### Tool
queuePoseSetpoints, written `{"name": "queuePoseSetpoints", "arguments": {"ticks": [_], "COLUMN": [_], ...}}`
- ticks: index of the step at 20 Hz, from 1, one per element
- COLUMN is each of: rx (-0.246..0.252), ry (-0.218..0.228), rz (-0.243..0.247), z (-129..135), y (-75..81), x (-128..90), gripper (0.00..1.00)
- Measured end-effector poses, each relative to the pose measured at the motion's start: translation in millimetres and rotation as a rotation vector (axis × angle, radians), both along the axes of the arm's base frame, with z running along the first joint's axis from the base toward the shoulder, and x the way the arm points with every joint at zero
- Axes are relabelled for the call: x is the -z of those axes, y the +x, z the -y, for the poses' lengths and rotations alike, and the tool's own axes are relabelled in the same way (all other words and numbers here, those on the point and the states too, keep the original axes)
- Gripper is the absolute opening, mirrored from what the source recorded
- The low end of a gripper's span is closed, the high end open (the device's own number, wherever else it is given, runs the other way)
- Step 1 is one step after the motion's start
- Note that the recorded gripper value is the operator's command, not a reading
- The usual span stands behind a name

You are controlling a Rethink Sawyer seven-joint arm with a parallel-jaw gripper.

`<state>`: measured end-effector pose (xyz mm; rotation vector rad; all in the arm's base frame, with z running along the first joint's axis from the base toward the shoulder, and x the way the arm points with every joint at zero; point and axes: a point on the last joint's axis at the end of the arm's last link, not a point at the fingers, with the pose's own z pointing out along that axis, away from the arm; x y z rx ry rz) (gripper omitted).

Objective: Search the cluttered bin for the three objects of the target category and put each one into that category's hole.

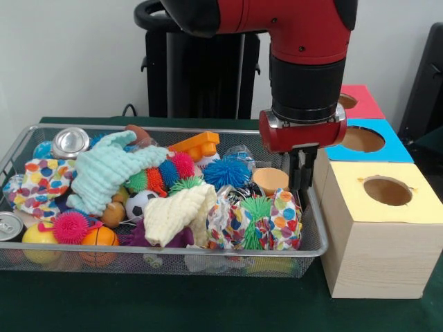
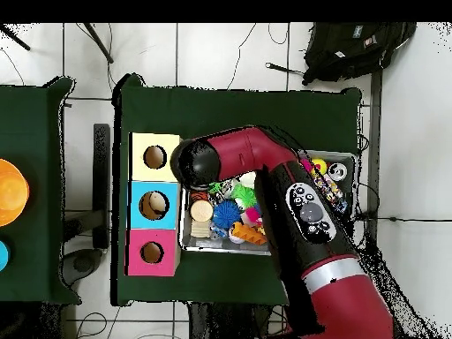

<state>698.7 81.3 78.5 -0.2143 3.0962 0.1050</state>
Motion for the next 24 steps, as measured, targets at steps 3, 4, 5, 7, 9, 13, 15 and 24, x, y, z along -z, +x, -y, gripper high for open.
{"name": "queuePoseSetpoints", "arguments": {"ticks": [3, 4, 5, 7, 9, 13, 15, 24], "rx": [0.0, 0.001, 0.001, 0.002, 0.003, 0.007, 0.009, 0.024], "ry": [-0.003, -0.003, -0.004, -0.004, -0.003, -0.006, -0.005, -0.009], "rz": [-0.009, -0.012, -0.015, -0.018, -0.027, -0.047, -0.057, -0.071], "z": [0.0, 0.3, 0.5, 0.6, 0.9, 2.4, 3.4, 10.3], "y": [0.2, 0.1, 0.1, 0.0, -0.2, -0.6, -0.5, 7.2], "x": [0.1, 0.4, 0.7, 1.5, 3.8, 6.7, 8.2, 7.5], "gripper": [0.0, 0.0, 0.0, 0.0, 0.0, 0.0, 0.0, 1.0]}}
